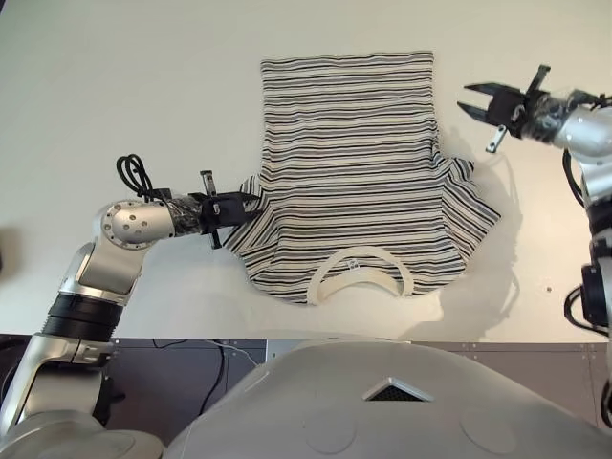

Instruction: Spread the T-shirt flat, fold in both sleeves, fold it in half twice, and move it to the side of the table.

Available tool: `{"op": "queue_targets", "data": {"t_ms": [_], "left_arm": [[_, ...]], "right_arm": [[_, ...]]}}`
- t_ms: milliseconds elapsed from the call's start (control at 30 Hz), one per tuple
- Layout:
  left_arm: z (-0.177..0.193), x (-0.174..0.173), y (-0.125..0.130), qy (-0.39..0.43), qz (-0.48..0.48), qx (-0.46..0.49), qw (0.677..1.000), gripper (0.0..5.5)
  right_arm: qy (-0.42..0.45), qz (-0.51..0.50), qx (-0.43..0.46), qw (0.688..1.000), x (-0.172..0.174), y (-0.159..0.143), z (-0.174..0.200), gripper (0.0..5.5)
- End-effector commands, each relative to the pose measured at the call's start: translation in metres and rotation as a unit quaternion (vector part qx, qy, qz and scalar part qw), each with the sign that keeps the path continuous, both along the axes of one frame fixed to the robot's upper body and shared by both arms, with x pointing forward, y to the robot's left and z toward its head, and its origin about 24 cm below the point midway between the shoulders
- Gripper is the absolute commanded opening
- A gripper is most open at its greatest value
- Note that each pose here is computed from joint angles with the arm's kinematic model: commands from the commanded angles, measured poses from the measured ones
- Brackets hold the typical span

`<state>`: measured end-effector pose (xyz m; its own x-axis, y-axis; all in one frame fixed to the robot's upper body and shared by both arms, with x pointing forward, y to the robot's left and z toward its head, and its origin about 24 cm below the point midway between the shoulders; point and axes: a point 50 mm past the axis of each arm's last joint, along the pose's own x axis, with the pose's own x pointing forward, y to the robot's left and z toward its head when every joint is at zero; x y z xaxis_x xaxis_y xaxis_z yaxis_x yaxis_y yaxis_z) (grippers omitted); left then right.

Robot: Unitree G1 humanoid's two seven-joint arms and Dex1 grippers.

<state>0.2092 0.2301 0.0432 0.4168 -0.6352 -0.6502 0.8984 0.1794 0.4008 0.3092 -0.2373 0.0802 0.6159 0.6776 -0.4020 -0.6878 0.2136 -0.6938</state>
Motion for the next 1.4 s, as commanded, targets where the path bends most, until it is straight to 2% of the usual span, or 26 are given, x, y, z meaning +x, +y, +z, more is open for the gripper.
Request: {"op": "queue_targets", "data": {"t_ms": [33,167,300,633,767,867,1000,1133,1167,1200,1267,1300,1400], "left_arm": [[0.008,-0.007,0.009,-0.022,0.064,-0.028,0.997,1.03],[0.004,-0.017,0.011,-0.007,0.062,-0.022,0.998,1.03],[-0.001,-0.024,0.017,0.007,0.062,0.002,0.998,1.03],[-0.008,-0.032,0.025,-0.003,0.06,0.044,0.997,1.03],[0.001,-0.029,0.021,-0.024,0.053,0.011,0.998,1.03],[0.016,-0.024,0.019,-0.047,0.063,-0.027,0.997,1.03],[0.043,-0.017,0.021,-0.09,0.101,-0.084,0.987,1.03],[0.061,-0.02,0.026,-0.11,0.172,-0.134,0.97,1.03],[0.063,-0.024,0.024,-0.113,0.21,-0.165,0.957,1.03],[0.062,-0.028,0.02,-0.118,0.279,-0.224,0.926,1.03],[0.055,-0.04,0.008,-0.101,0.394,-0.316,0.857,1.03],[0.046,-0.052,-0.002,-0.085,0.428,-0.33,0.837,1.03],[0.028,-0.079,-0.014,-0.049,0.484,-0.321,0.812,1.03]], "right_arm": [[0.052,0.064,0.019,0.996,-0.054,-0.003,0.014,1.02],[0.11,0.057,0.005,0.992,-0.079,-0.011,0.008,1.02],[0.169,0.041,-0.034,0.984,-0.097,-0.025,-0.015,1.02],[0.252,0.03,-0.082,0.964,-0.119,-0.045,-0.037,1.02],[0.262,0.034,-0.083,0.961,-0.122,-0.045,-0.034,1.02],[0.246,0.032,-0.039,0.968,-0.116,-0.036,-0.021,1.02],[0.202,0.009,0.064,0.977,-0.099,-0.022,0.006,1.02],[0.163,-0.067,0.169,0.97,-0.089,-0.022,0.019,1.02],[0.143,-0.103,0.211,0.961,-0.085,-0.023,0.02,1.02],[0.119,-0.148,0.272,0.943,-0.083,-0.02,0.02,1.02],[0.093,-0.224,0.386,0.89,-0.083,-0.009,0.019,1.02],[0.09,-0.257,0.437,0.857,-0.085,0.0,0.016,1.02],[0.088,-0.316,0.51,0.795,-0.088,0.015,0.015,1.02]]}}
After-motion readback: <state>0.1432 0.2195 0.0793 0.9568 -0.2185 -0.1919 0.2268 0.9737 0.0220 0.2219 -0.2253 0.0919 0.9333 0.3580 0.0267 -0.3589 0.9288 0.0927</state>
